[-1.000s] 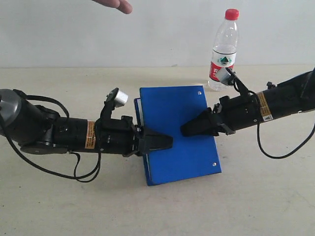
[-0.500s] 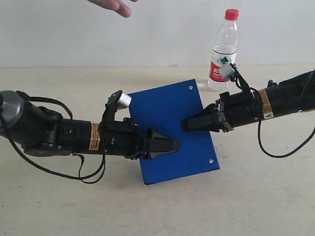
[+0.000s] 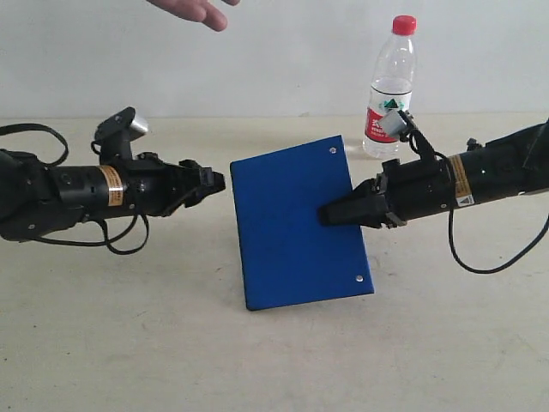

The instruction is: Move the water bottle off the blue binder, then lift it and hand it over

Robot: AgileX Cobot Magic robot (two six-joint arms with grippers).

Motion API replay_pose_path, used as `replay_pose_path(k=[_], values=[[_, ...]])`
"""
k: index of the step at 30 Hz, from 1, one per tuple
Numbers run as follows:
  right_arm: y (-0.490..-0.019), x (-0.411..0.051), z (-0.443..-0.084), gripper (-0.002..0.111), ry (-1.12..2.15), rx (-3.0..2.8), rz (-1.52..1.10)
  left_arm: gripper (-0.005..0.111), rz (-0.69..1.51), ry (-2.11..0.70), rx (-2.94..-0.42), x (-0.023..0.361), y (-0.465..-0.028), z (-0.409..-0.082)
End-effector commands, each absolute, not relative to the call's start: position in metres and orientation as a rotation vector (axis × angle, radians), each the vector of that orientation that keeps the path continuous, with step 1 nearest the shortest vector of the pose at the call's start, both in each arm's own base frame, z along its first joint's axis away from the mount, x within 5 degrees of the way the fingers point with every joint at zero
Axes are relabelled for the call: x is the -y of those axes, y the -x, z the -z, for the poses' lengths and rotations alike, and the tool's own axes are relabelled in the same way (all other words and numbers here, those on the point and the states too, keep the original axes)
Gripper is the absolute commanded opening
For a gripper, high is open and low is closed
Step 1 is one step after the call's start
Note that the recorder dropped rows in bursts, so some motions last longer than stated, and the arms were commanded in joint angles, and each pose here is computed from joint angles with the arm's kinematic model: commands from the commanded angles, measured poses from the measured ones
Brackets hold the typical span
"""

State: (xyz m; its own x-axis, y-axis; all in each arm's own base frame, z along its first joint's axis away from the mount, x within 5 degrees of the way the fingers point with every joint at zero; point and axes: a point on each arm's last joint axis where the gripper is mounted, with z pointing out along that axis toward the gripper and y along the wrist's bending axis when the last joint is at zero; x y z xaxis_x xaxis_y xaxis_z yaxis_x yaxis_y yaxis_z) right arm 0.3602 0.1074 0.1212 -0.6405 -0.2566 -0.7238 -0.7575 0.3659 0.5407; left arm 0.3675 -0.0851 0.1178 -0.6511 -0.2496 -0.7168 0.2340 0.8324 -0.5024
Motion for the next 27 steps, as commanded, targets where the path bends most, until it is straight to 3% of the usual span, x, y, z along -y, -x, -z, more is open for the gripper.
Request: replay_pose_path(k=[1,4,9,14,21,27], values=[[-0.357,-0.108,-0.12,0.0,0.99,-2.073,-1.188,0.023,0.568,-0.013,-2.208,0.068,-0.368,-0.118],[-0.356,-0.109,-0.122,0.0,1.012,-2.035,-1.198,0.005,0.555,-0.047,-2.211,0.068,-0.365,-0.116],[-0.352,-0.111,-0.127,0.0,1.056,-1.959,-1.26,0.004,0.568,-0.023,-2.114,0.067,-0.36,-0.127],[-0.357,-0.109,-0.141,0.0,1.08,-1.949,-1.11,0.004,0.417,-0.028,-1.9,0.054,-0.339,-0.15],[-0.347,-0.102,-0.209,0.0,1.075,-1.835,-0.846,0.004,0.125,-0.016,-1.519,0.028,-0.281,-0.187],[-0.298,-0.095,-0.269,0.0,1.011,-1.647,-0.659,0.004,-0.002,-0.029,-1.448,0.017,-0.242,-0.205]])
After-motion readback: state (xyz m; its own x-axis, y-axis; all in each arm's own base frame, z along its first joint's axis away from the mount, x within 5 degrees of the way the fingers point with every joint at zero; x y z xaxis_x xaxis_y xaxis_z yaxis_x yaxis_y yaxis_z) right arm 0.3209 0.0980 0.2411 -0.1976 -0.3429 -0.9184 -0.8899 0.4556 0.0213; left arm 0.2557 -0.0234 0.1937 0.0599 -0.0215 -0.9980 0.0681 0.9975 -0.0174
